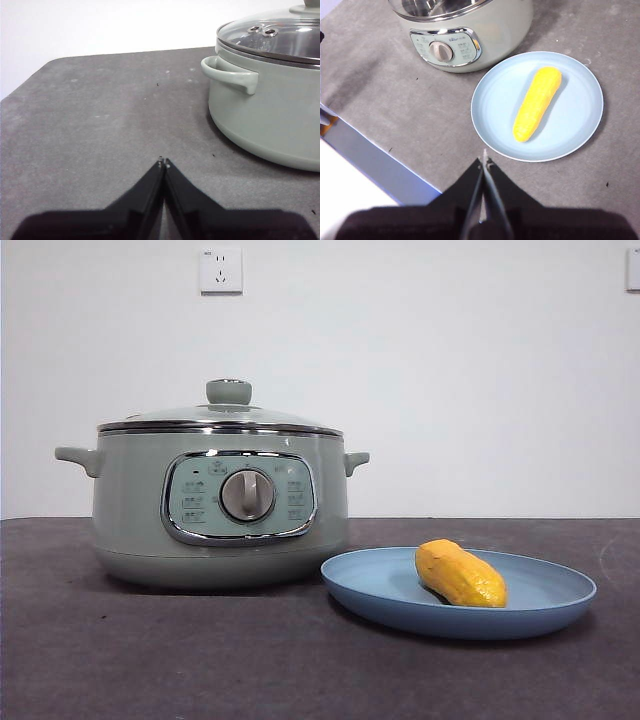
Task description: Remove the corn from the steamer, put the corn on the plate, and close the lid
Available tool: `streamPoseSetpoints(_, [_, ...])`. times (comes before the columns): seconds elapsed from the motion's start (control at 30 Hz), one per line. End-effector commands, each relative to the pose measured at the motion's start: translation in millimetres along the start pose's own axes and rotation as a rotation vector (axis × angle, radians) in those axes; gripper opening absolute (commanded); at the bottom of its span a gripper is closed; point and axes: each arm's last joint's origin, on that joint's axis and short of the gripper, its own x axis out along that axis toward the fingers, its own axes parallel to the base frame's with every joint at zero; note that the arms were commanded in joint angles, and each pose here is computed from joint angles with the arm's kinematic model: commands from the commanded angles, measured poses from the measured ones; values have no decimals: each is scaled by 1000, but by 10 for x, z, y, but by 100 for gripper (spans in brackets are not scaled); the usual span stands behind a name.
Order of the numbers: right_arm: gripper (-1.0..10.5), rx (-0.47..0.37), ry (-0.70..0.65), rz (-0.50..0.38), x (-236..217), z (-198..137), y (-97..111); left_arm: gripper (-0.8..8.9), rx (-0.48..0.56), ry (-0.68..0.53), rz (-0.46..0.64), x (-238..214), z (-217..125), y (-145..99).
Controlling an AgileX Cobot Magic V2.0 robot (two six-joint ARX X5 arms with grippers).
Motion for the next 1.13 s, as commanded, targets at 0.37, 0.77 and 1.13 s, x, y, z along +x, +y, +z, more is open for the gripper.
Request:
streamPoseSetpoints(0.37, [1,-5,2,-1,11,-8,-2,-4,-11,8,6,13,-41,2])
streamPoseSetpoints(0.77, [2,-23,-235,-141,-247,1,-84,-4,-12,8,6,13,-41,2])
streamPoseSetpoints(1.13, [2,-115,-620,-408,-87,-379,-354,-4,-11,8,6,13,-41,2])
